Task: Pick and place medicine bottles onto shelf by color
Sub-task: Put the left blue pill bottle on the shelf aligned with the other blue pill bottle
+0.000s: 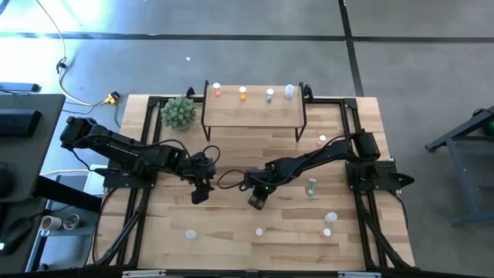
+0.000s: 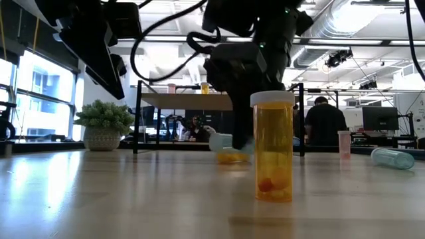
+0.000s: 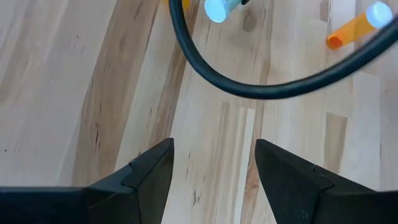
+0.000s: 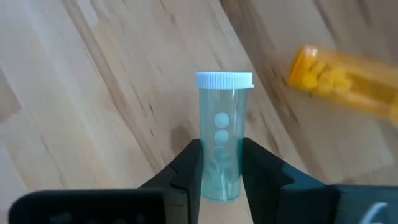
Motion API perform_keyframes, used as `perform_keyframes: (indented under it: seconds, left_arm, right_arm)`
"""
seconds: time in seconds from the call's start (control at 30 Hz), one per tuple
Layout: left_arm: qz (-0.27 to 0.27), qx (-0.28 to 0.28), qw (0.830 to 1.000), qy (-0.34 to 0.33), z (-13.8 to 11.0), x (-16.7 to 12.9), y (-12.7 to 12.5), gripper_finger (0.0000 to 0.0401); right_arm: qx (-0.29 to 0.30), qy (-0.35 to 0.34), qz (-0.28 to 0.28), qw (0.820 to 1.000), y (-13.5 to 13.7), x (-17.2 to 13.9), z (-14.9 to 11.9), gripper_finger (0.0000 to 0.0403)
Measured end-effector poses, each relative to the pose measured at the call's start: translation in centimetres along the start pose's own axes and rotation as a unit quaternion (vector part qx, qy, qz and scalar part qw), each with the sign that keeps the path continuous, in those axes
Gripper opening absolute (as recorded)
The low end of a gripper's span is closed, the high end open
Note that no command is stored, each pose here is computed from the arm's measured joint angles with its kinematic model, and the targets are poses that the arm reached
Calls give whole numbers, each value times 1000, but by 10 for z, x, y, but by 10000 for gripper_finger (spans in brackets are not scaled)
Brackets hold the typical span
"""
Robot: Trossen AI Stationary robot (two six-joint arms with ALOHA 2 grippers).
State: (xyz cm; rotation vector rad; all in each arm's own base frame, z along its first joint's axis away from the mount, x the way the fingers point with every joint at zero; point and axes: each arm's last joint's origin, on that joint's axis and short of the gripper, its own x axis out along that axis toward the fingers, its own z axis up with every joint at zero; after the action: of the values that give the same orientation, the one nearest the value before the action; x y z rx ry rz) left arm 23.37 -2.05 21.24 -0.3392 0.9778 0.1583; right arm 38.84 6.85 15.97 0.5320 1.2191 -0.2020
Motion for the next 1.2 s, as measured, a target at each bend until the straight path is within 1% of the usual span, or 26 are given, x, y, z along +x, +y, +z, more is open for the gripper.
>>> perform_keyframes:
  seconds: [0.27, 0.43, 0.53, 0.7, 0.8, 1.0, 1.2]
  left_arm:
    - [1, 18, 1000, 1, 0, -1, 0, 216]
    - [4, 19, 1000, 8, -1, -16, 1, 216]
    - [-1, 19, 1000, -11, -1, -29, 2, 216]
    - [-2, 22, 998, -61, 0, -51, 4, 216]
    - [7, 31, 995, -90, -3, -65, 7, 216]
    - [10, 44, 987, -155, -7, -94, 12, 216]
    - [38, 53, 976, -210, -14, -114, 18, 216]
  right_arm:
    - [-26, -29, -2, 999, 7, -9, 9, 81]
    - [-49, -67, -8, 996, 14, -23, 19, 81]
    - [-65, -84, -18, 994, 19, -32, 25, 81]
    - [-99, -118, -24, 988, 27, -47, 37, 81]
    - [-127, -150, -31, 980, 35, -60, 46, 81]
    - [-182, -217, -47, 958, 46, -91, 67, 81]
    - [-222, -272, -63, 934, 52, -122, 86, 82]
